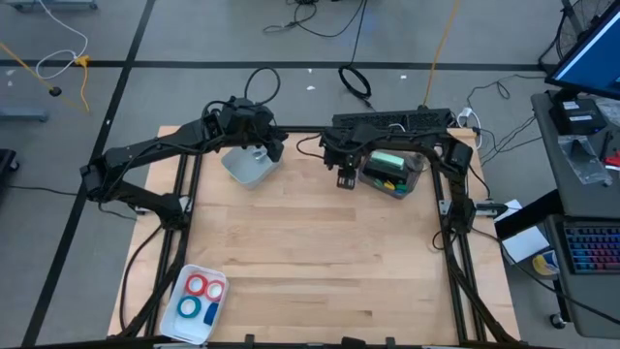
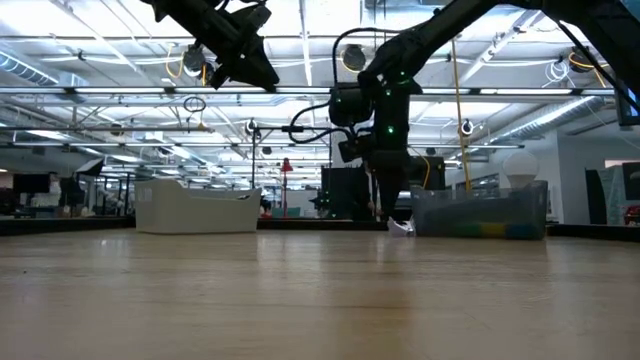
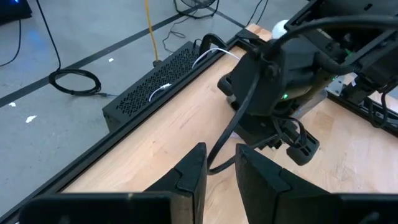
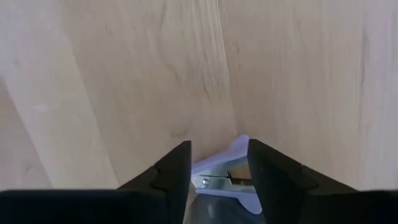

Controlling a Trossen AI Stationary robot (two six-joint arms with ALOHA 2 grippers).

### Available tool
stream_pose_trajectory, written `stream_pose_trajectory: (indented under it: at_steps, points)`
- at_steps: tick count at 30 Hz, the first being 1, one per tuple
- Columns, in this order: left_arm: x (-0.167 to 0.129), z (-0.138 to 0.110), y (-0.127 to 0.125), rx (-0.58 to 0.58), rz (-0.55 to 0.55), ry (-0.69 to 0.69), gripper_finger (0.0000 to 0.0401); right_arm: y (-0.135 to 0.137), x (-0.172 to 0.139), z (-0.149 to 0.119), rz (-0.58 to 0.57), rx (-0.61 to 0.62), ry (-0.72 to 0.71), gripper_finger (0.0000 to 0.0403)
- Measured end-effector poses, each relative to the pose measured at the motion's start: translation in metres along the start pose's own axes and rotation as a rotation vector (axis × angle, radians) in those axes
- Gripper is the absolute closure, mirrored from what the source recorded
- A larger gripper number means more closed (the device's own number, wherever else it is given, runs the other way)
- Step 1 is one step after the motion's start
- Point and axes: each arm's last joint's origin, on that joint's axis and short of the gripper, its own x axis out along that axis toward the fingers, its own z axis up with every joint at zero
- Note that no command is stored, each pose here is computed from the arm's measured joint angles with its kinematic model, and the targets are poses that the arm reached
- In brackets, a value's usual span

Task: Pick and place Stapler, Stapler remover, tape
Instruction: Put the purple staple remover into the grey bin

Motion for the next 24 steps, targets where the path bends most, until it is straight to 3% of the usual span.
stream_pose_trajectory:
  at_steps: [6,15,24]
  points:
    - [0.0,0.0,0.0,0.001,0.0,0.0,0.0313,0.001,0.01,0.0,-0.001,-0.008,0.015,0.0243]
    - [0.0,0.0,0.0,0.002,0.0,0.001,0.0313,0.003,0.029,0.001,-0.012,-0.039,0.066,0.0292]
    - [0.0,0.0,0.0,0.002,0.0,0.001,0.0313,0.009,0.025,0.008,-0.022,-0.07,0.005,0.0338]
